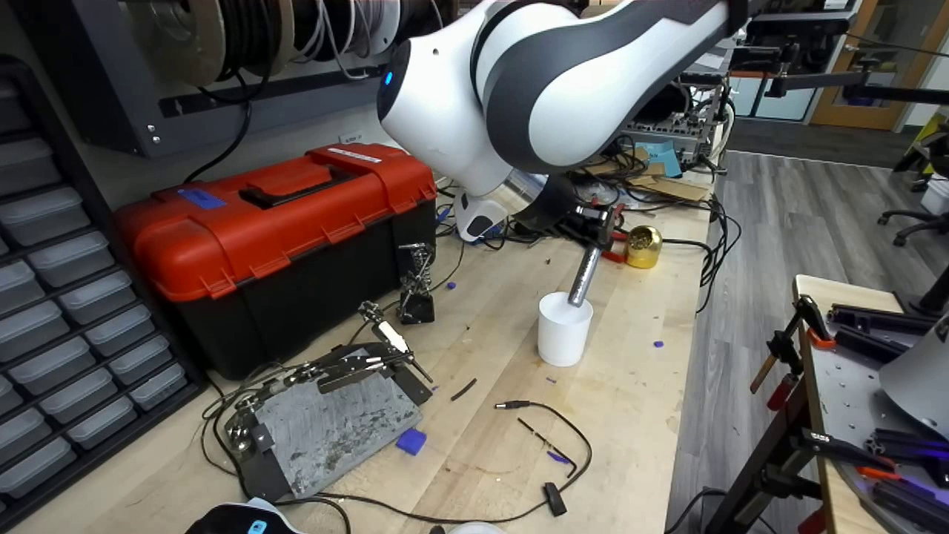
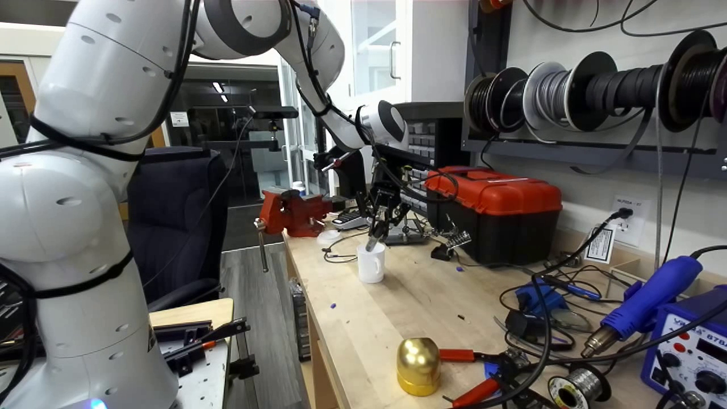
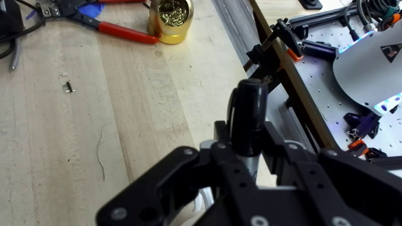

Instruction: Put the marker inside the cup

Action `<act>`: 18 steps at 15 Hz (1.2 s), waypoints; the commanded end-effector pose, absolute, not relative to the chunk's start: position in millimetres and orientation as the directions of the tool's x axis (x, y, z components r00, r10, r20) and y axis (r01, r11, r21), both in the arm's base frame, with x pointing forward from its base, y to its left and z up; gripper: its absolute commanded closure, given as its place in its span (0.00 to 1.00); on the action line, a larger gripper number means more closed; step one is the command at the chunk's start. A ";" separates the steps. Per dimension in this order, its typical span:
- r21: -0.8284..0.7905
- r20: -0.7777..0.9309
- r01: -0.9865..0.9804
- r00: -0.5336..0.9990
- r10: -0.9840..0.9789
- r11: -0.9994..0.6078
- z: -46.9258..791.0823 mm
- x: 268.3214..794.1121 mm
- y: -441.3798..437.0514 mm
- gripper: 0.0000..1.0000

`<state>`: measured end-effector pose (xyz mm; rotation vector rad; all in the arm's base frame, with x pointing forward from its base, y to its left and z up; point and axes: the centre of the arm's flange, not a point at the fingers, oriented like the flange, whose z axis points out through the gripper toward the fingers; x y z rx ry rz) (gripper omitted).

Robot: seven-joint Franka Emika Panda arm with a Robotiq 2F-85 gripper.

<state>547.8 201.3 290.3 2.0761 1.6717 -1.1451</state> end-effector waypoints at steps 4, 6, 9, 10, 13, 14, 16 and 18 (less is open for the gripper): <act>-0.321 -0.695 0.905 -0.026 0.718 -0.278 279.8 558.7 215.4 0.93; -0.335 -0.691 0.904 -0.042 0.722 -0.268 274.1 559.0 219.5 0.93; -0.355 -0.680 0.902 -0.069 0.730 -0.246 267.2 558.7 227.7 0.93; -0.362 -0.678 0.902 -0.080 0.731 -0.237 264.9 558.4 230.8 0.93; -0.378 -0.670 0.900 -0.106 0.734 -0.215 261.4 556.2 241.4 0.46; -0.381 -0.669 0.901 -0.111 0.735 -0.210 260.6 556.1 244.1 0.45; -0.386 -0.664 0.900 -0.116 0.739 -0.205 262.8 555.1 249.1 0.34; -0.385 -0.661 0.900 -0.116 0.741 -0.203 266.7 555.1 250.6 0.20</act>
